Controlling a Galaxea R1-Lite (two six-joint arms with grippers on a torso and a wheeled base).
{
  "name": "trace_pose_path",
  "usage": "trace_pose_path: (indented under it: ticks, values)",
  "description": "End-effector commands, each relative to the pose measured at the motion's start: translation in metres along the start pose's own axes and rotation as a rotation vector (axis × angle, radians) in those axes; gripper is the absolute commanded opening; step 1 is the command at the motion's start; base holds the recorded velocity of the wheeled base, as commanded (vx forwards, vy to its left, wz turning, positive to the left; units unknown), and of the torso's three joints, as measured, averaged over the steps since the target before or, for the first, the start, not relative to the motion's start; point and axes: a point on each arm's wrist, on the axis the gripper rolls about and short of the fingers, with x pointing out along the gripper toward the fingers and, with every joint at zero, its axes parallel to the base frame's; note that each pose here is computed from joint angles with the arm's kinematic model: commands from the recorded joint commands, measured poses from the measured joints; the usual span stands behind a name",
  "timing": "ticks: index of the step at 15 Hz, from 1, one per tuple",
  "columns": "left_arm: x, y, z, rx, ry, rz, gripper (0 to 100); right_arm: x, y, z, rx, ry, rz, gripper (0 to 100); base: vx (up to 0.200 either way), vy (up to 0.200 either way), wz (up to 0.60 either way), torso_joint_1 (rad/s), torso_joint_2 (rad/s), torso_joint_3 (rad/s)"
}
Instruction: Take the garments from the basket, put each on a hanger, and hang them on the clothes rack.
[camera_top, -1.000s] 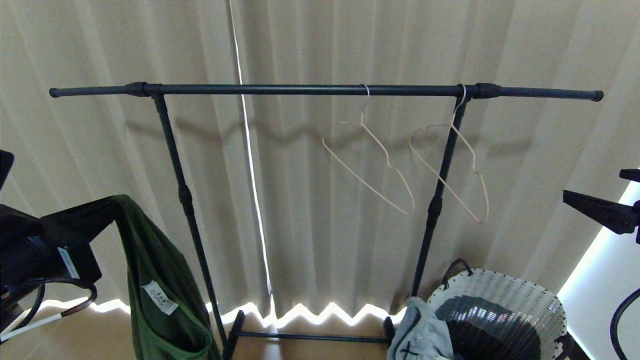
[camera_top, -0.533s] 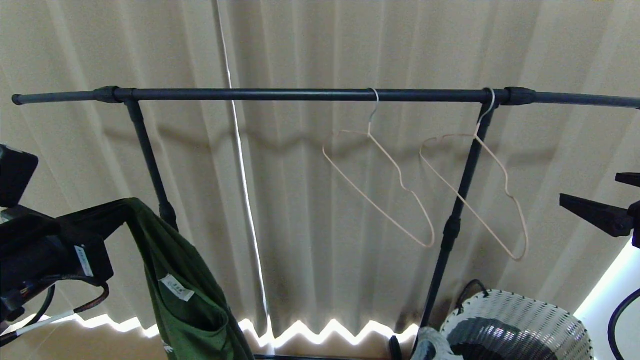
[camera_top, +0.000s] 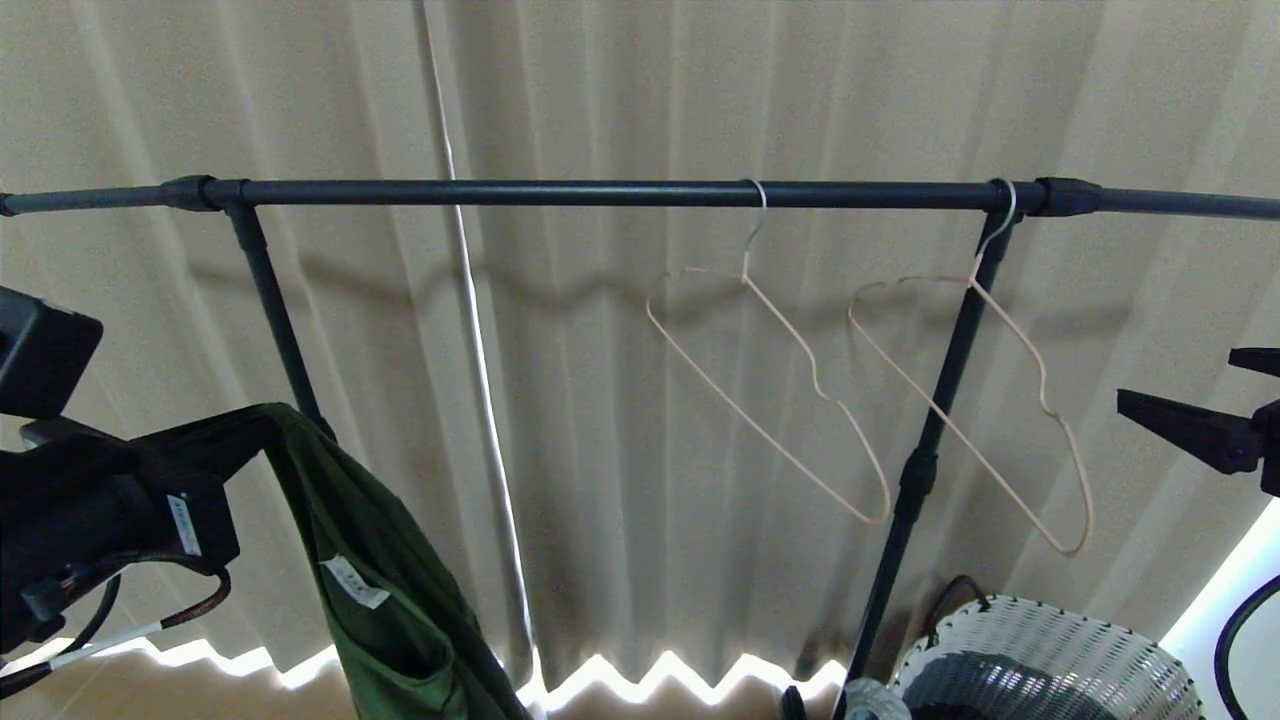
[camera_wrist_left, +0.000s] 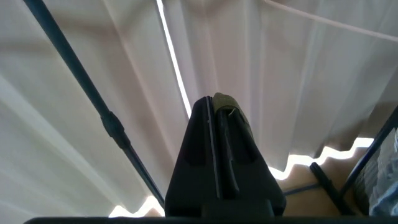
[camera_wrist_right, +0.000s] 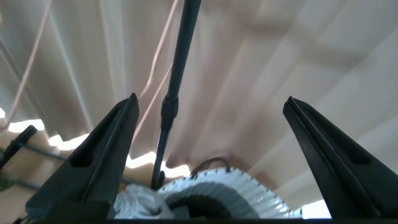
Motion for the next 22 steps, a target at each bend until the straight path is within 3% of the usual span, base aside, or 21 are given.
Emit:
trace_pose_path:
  ticks: [1, 4, 7, 10, 13, 15, 17, 22]
  values:
    - [0.0, 0.0, 0.0, 0.0, 0.001, 0.0, 0, 0.005, -0.001, 0.001, 0.002, 0.008, 0.002, 100, 0.0, 0.0, 0.0, 0.0, 0.0, 0.0]
    - [-0.001, -0.001, -0.001, 0.001, 0.001, -0.01, 0, 0.022, -0.004, 0.006, 0.012, 0.035, 0.015, 100, 0.0, 0.0, 0.0, 0.0, 0.0, 0.0]
    - [-0.002, -0.003, -0.008, 0.002, 0.02, -0.013, 0, 0.039, 0.008, 0.01, 0.016, 0.086, 0.073, 100, 0.0, 0.0, 0.0, 0.0, 0.0, 0.0]
    - [-0.008, -0.002, -0.008, 0.003, 0.01, -0.011, 0, 0.071, 0.036, 0.015, 0.041, 0.159, 0.02, 100, 0.0, 0.0, 0.0, 0.0, 0.0, 0.0]
    - [-0.009, -0.003, -0.01, 0.002, 0.016, -0.012, 0, 0.094, 0.042, 0.014, 0.043, 0.242, -0.069, 100, 0.0, 0.0, 0.0, 0.0, 0.0, 0.0]
    - [-0.009, -0.003, -0.012, 0.002, 0.019, -0.013, 0, 0.092, 0.043, 0.024, 0.084, 0.281, -0.061, 100, 0.0, 0.0, 0.0, 0.0, 0.0, 0.0]
    - [-0.01, -0.003, -0.012, 0.002, 0.016, -0.012, 0, 0.102, 0.044, 0.036, 0.193, 0.336, -0.084, 100, 0.0, 0.0, 0.0, 0.0, 0.0, 0.0]
    - [-0.011, -0.003, -0.013, 0.002, 0.019, -0.013, 0, 0.12, 0.045, 0.031, 0.196, 0.365, -0.16, 100, 0.0, 0.0, 0.0, 0.0, 0.0, 0.0]
